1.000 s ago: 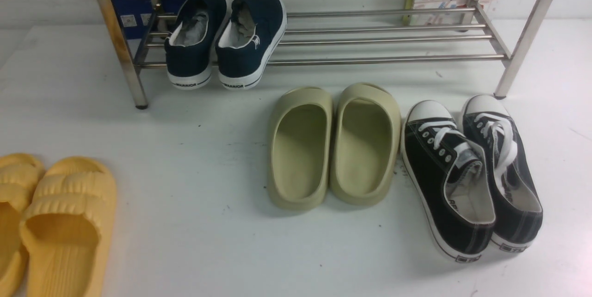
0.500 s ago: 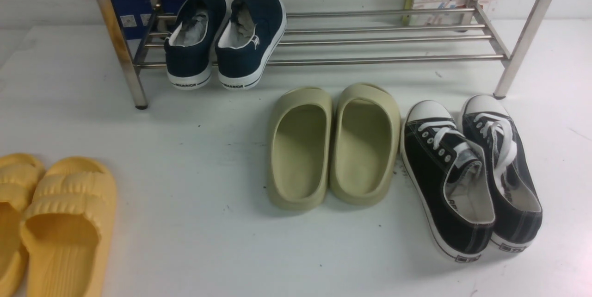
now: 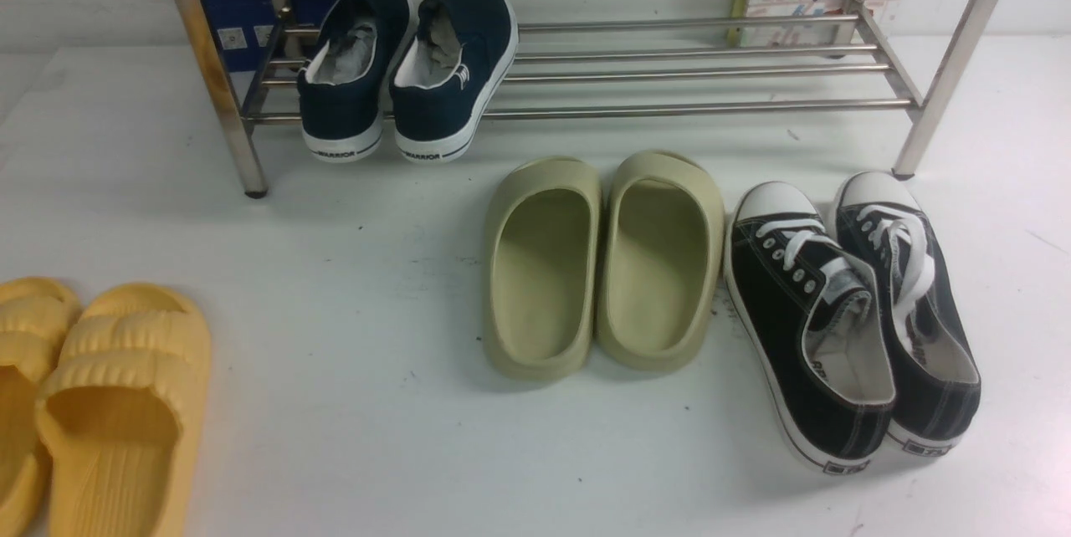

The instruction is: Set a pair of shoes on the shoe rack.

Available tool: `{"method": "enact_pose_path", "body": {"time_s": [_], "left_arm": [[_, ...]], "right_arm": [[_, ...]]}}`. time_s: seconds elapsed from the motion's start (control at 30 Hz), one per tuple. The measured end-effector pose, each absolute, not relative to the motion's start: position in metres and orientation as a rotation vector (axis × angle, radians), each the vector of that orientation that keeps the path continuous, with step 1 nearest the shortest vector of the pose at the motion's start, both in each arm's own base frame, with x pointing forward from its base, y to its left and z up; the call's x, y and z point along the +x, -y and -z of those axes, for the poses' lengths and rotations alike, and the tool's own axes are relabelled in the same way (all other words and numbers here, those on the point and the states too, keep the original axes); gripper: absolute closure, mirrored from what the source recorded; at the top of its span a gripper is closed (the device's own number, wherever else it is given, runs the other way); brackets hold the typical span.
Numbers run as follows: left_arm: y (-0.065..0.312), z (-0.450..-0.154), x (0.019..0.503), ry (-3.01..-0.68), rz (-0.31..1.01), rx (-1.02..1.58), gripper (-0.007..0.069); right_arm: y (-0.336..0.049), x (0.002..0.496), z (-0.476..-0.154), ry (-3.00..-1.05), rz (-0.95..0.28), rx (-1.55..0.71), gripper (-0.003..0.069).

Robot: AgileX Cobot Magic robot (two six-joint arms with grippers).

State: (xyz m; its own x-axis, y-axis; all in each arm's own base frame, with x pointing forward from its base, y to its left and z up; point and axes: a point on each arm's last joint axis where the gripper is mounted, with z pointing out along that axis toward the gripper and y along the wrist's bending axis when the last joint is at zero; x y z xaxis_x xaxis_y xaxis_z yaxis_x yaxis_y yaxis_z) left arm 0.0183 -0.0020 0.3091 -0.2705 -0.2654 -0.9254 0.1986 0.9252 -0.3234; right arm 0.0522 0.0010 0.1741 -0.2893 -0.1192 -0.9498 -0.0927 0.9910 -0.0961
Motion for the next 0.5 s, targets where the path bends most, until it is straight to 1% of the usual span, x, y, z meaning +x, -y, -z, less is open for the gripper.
{"method": "enact_pose_path", "body": {"time_s": [0.27, 0.33, 0.4, 0.47, 0.5], "left_arm": [[0.002, -0.311, 0.019, -1.770, 0.445, -0.048, 0.0638], [0.002, -0.310, 0.021, -1.754, 0.425, -0.041, 0.0638], [0.001, -0.302, 0.026, -1.747, 0.385, -0.026, 0.0638], [0.002, -0.297, 0.029, -1.744, 0.372, -0.019, 0.0638], [0.004, -0.285, 0.035, -1.740, 0.365, -0.007, 0.0638]], "right_arm": [[-0.001, 0.052, -0.174, -1.867, 0.026, -0.153, 0.0412], [-0.001, 0.052, -0.174, -1.867, 0.026, -0.153, 0.0412], [-0.001, 0.052, -0.174, -1.867, 0.026, -0.153, 0.0412], [-0.001, 0.052, -0.174, -1.867, 0.026, -0.153, 0.0412], [-0.001, 0.052, -0.174, -1.867, 0.026, -0.153, 0.0412]]}}
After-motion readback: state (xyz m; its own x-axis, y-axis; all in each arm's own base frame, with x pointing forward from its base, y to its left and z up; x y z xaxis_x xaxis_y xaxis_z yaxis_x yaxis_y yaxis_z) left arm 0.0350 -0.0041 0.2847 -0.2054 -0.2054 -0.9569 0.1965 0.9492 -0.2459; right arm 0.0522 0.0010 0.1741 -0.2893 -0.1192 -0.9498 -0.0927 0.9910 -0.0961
